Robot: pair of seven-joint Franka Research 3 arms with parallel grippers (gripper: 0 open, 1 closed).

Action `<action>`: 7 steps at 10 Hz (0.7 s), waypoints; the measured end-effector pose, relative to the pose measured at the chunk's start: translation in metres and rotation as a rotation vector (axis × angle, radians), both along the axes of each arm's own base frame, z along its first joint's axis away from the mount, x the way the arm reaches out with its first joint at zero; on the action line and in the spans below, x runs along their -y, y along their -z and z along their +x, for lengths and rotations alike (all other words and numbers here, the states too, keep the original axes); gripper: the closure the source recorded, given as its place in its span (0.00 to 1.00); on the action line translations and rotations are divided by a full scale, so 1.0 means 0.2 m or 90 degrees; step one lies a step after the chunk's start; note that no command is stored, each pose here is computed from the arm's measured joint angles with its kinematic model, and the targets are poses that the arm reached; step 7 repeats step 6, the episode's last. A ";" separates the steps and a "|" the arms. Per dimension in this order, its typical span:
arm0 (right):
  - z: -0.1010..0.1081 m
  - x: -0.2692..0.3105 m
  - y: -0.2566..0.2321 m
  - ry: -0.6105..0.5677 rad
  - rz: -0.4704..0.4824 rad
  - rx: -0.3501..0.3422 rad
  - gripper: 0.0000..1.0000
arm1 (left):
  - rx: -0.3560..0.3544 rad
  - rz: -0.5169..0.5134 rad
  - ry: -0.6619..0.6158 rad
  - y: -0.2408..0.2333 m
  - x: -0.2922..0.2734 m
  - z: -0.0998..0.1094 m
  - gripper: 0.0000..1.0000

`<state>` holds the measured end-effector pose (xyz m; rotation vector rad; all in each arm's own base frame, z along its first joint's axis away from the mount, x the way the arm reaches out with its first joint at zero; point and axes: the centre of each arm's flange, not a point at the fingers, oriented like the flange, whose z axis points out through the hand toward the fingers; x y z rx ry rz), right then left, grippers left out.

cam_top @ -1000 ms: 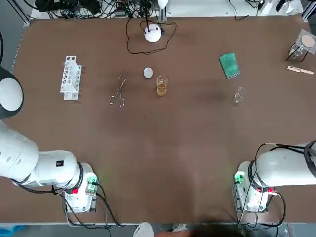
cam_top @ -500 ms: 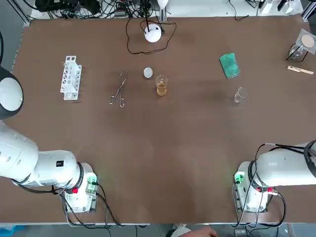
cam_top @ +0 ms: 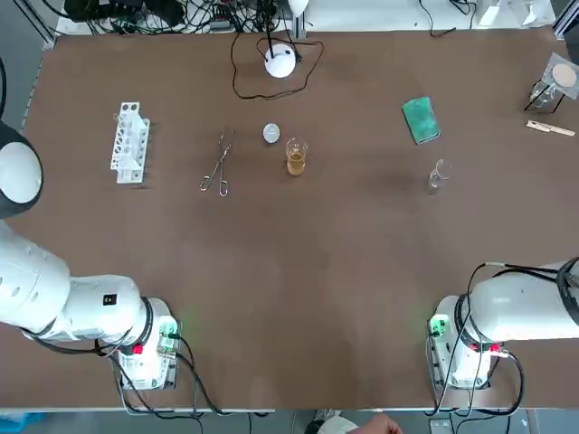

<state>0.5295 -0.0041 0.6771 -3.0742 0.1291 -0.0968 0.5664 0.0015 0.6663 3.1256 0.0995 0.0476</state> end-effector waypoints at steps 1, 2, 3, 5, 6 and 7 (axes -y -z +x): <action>0.00 0.00 0.01 0.000 0.000 -0.006 0.00 | 0.000 0.000 0.000 0.00 0.00 0.00 0.00; 0.01 0.00 0.03 0.000 0.000 -0.012 0.00 | 0.000 0.000 0.000 0.00 0.00 0.00 0.00; 0.01 0.00 0.05 0.000 0.000 -0.016 0.00 | 0.000 0.000 0.000 0.00 0.00 0.00 0.00; 0.02 0.00 0.07 0.000 -0.001 -0.022 0.00 | 0.000 0.000 0.000 0.00 0.00 0.00 0.00; 0.02 0.00 0.08 0.000 -0.001 -0.023 0.00 | 0.000 0.000 0.001 0.00 0.00 0.00 0.00; 0.02 0.00 0.08 0.000 -0.001 -0.023 0.00 | 0.000 0.000 0.001 0.00 0.00 0.00 0.00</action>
